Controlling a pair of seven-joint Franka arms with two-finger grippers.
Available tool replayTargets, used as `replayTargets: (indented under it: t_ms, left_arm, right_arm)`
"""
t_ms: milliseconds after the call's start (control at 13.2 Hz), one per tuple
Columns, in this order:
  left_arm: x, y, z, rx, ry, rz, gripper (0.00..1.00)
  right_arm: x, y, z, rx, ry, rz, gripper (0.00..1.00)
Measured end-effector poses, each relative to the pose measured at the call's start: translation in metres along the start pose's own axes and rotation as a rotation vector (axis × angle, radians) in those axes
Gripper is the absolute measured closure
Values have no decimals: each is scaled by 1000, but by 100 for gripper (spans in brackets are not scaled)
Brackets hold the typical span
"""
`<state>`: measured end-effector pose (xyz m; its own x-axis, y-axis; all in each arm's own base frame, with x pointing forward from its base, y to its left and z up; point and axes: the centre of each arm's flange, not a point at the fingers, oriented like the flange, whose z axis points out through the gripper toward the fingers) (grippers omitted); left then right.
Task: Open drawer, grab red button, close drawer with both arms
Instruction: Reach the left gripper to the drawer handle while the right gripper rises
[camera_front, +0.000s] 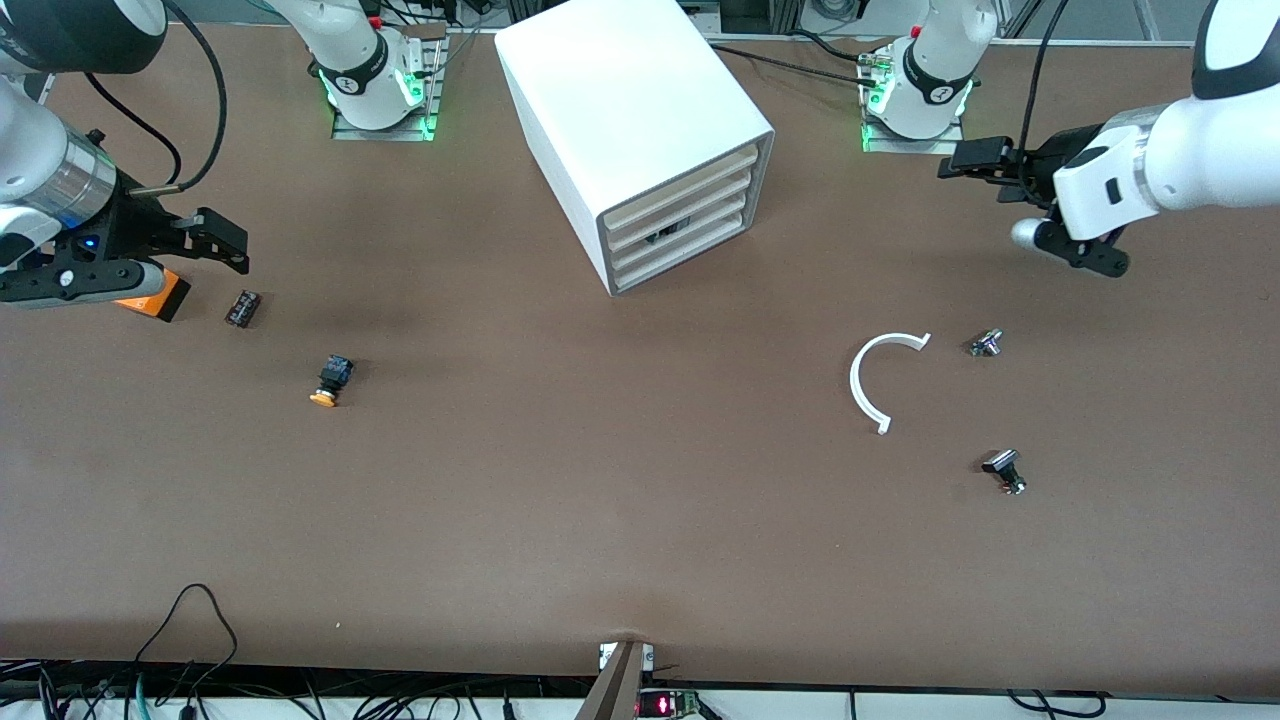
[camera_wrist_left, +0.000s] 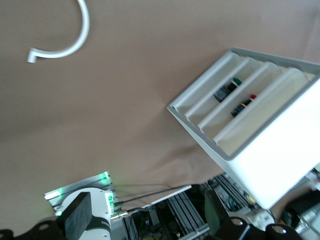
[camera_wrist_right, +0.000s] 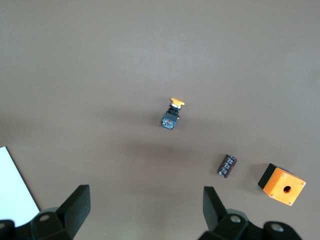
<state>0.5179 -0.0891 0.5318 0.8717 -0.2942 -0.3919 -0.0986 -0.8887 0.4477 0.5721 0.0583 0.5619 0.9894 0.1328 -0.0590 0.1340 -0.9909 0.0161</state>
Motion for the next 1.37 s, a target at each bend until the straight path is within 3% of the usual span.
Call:
replayTargets:
  t_ms: [152, 304, 456, 684, 1063, 1367]
  left_arm:
    - [22, -8, 22, -86, -49, 133, 0]
    - [48, -19, 47, -216, -72, 256, 0]
    - [72, -31, 75, -321, -44, 326, 0]
    - [96, -36, 141, -484, 67, 381, 0]
    - [101, -10, 238, -598, 82, 480, 1]
    - [88, -15, 309, -698, 143, 516, 10]
  right_arm:
    - [5, -16, 18, 5, -54, -15, 0]
    - [8, -35, 28, 1, -76, 39, 0]
    - [8, -54, 30, -6, -81, 110, 0]
    - [6, -75, 30, -9, -81, 168, 0]
    - [12, -76, 46, 59, -123, 202, 0]
    - [16, -81, 49, 100, -136, 309, 0]
